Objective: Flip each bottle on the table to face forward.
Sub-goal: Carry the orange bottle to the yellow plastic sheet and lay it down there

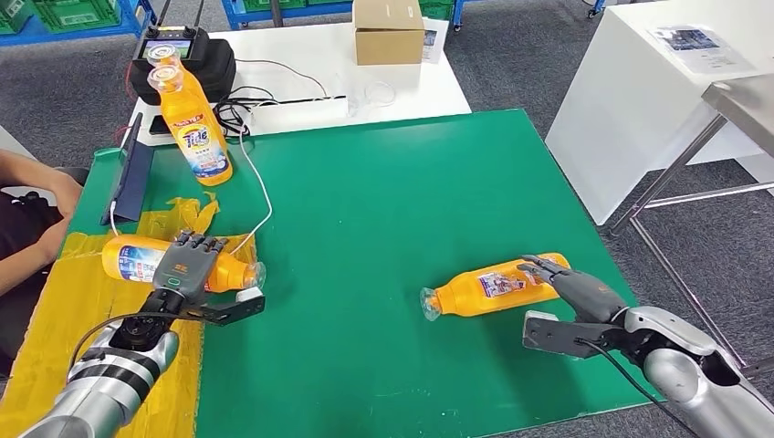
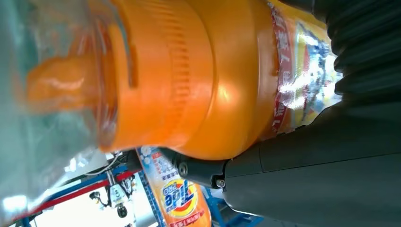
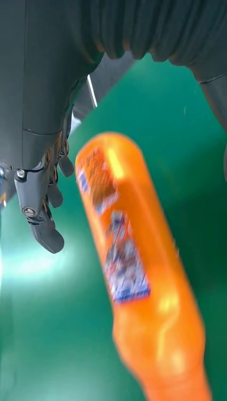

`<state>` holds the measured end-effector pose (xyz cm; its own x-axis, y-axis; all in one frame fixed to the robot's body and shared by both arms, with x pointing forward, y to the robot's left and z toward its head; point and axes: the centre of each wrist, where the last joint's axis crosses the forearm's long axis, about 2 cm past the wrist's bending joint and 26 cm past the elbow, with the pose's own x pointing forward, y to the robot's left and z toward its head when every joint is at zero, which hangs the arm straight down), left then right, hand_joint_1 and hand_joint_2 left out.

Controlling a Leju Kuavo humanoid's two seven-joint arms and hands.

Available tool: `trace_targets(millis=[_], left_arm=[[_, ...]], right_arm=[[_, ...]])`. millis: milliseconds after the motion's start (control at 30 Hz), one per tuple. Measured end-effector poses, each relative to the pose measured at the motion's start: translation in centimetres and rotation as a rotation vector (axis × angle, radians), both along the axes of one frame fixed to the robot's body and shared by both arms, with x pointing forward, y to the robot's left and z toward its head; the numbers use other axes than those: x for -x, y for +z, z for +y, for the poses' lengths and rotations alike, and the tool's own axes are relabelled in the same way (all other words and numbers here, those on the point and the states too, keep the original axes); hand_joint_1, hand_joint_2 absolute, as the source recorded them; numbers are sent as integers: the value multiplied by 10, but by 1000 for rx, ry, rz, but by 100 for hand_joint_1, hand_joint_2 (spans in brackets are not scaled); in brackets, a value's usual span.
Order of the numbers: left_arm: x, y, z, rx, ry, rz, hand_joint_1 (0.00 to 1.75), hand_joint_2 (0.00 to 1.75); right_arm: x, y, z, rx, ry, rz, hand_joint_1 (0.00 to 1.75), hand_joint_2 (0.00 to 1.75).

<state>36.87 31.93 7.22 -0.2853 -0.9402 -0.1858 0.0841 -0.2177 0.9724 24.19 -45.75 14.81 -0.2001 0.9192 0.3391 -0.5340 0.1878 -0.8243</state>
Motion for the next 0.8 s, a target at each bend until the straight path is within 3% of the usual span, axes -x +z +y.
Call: trace_targets(millis=[200, 400, 800], left_arm=[[0, -2, 5, -4, -4, 27, 0, 0], [1, -3, 4, 33, -9, 62, 0, 0], [2, -3, -1, 62, -27, 70, 0, 0]], right_arm=[[9, -2, -9, 75, -11, -9, 0, 175], [-2, -4, -3, 274, -24, -149, 0, 175], [-19, -19, 14, 297, -42, -195, 0, 175]])
